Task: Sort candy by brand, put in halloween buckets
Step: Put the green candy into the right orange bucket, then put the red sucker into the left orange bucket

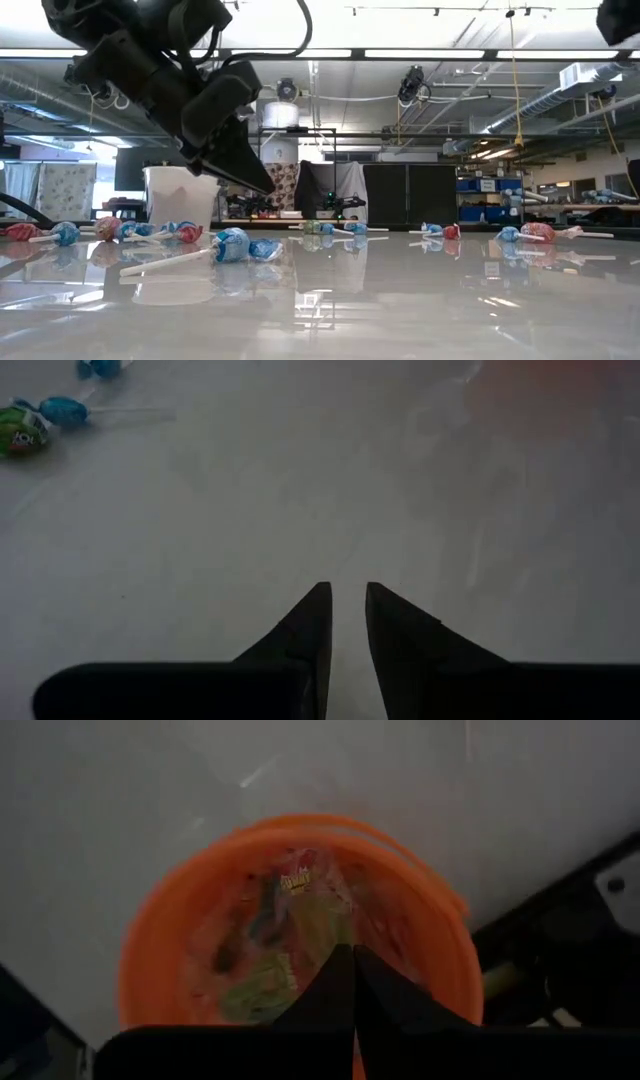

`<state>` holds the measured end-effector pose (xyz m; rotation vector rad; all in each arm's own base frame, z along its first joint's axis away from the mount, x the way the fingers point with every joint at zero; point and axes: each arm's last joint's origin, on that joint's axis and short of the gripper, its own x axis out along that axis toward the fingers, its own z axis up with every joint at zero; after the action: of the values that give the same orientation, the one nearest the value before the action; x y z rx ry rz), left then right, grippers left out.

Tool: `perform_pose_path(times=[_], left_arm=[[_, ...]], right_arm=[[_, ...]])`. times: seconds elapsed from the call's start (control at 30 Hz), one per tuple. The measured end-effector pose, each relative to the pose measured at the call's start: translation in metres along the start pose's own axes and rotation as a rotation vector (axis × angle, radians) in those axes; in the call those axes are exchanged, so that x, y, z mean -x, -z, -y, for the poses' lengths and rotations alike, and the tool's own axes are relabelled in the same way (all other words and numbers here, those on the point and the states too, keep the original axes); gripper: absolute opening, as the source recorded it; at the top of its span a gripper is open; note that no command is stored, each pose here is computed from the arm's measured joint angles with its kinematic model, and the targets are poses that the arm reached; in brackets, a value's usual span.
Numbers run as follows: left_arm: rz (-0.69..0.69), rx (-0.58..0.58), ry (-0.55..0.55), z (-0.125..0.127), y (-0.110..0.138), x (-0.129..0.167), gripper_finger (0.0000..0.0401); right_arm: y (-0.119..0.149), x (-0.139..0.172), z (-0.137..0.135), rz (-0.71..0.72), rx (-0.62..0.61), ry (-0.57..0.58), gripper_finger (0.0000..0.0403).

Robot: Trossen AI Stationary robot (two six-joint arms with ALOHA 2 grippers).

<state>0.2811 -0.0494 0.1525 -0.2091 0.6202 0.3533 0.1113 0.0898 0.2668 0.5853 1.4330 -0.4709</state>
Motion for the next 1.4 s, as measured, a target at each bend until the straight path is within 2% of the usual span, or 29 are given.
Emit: perform_pose_path(times=[0.13, 0.23, 0.5, 0.63, 0.77, 0.9, 1.07, 1.3, 1.4], left_arm=[[-0.016, -0.013, -0.008, -0.001, 0.002, 0.000, 0.0072], [-0.020, -0.024, -0.018, -0.001, 0.002, 0.000, 0.0072], [0.001, -0.105, -0.062, -0.003, 0.001, 0.000, 0.0072], [-0.004, -0.105, -0.058, -0.003, 0.002, 0.000, 0.0072], [-0.005, -0.146, -0.042, -0.002, 0.001, 0.000, 0.0072], [0.012, -0.139, -0.031, -0.001, 0.000, 0.000, 0.0072], [0.011, -0.136, -0.020, 0.000, 0.000, 0.000, 0.0072], [0.011, -0.143, -0.019, 0.000, 0.000, 0.000, 0.0072], [0.010, -0.178, -0.019, 0.000, 0.000, 0.000, 0.0072]], right_arm=[[0.005, -0.017, 0.000, -0.037, -0.022, 0.010, 0.0013], [0.008, -0.026, 0.002, -0.053, -0.033, 0.019, 0.0035], [0.008, -0.015, -0.003, -0.008, -0.093, -0.020, 0.0104], [0.005, 0.001, -0.009, 0.077, -0.084, -0.084, 0.0110], [0.001, 0.016, -0.016, 0.223, -0.022, -0.144, 0.0107], [-0.005, 0.020, -0.022, 0.402, 0.073, -0.164, 0.0107], [-0.013, 0.012, -0.025, 0.647, 0.182, -0.048, 0.0105], [-0.025, -0.013, -0.028, 0.686, 0.233, 0.087, 0.0105], [-0.034, -0.026, -0.028, 0.818, 0.193, 0.168, 0.0105]])
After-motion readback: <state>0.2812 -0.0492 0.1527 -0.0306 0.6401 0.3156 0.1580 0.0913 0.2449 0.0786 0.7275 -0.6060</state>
